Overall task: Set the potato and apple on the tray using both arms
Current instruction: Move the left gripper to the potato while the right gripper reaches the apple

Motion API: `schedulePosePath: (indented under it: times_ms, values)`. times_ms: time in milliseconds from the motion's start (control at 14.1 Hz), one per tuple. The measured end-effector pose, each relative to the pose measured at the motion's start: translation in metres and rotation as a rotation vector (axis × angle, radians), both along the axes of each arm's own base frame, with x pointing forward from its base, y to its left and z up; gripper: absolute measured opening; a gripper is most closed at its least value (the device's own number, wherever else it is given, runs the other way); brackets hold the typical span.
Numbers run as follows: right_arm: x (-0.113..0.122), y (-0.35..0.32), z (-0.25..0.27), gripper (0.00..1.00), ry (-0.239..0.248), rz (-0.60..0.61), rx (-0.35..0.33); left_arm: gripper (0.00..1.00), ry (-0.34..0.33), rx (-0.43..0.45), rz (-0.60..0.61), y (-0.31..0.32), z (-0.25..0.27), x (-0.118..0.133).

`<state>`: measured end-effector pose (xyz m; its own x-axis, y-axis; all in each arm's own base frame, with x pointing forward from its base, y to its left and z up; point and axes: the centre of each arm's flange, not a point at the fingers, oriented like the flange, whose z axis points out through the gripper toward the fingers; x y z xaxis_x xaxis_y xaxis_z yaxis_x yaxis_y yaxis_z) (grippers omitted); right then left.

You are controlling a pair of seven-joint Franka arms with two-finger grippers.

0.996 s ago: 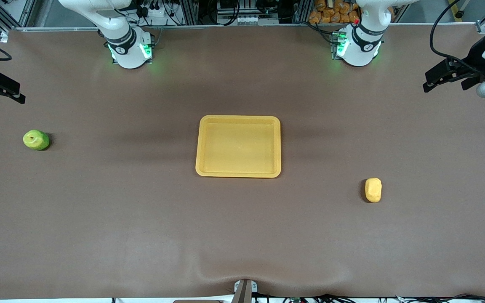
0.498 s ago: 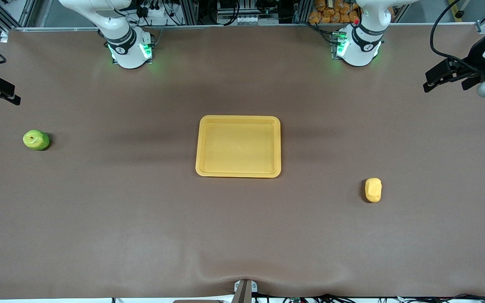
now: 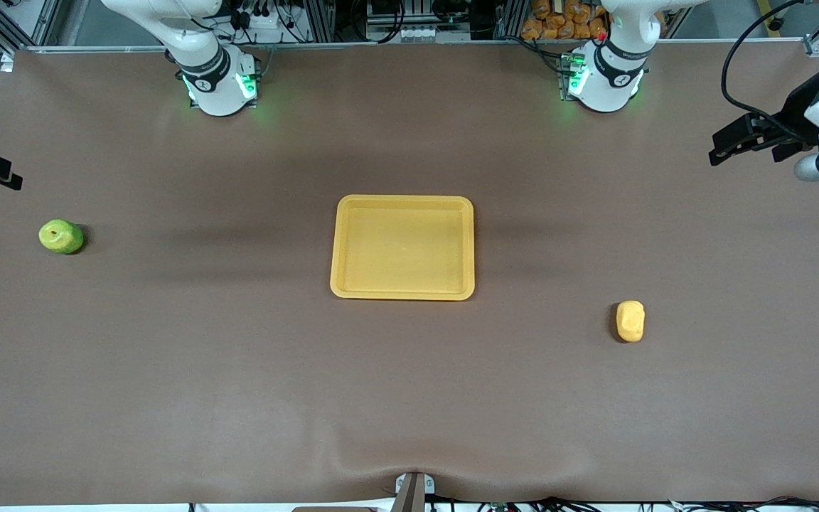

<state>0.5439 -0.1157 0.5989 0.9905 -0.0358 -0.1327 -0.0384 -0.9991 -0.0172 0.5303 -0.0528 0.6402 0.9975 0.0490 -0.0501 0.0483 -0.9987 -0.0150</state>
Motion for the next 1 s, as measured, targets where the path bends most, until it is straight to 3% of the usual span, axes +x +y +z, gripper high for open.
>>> schedulePosePath:
  times_ms: [996]
  values:
    - [0.015, -0.076, -0.095, 1.00, 0.173, -0.121, -0.001, 1.00, -0.069, 0.023, -0.016, 0.000, -0.119, 0.027]
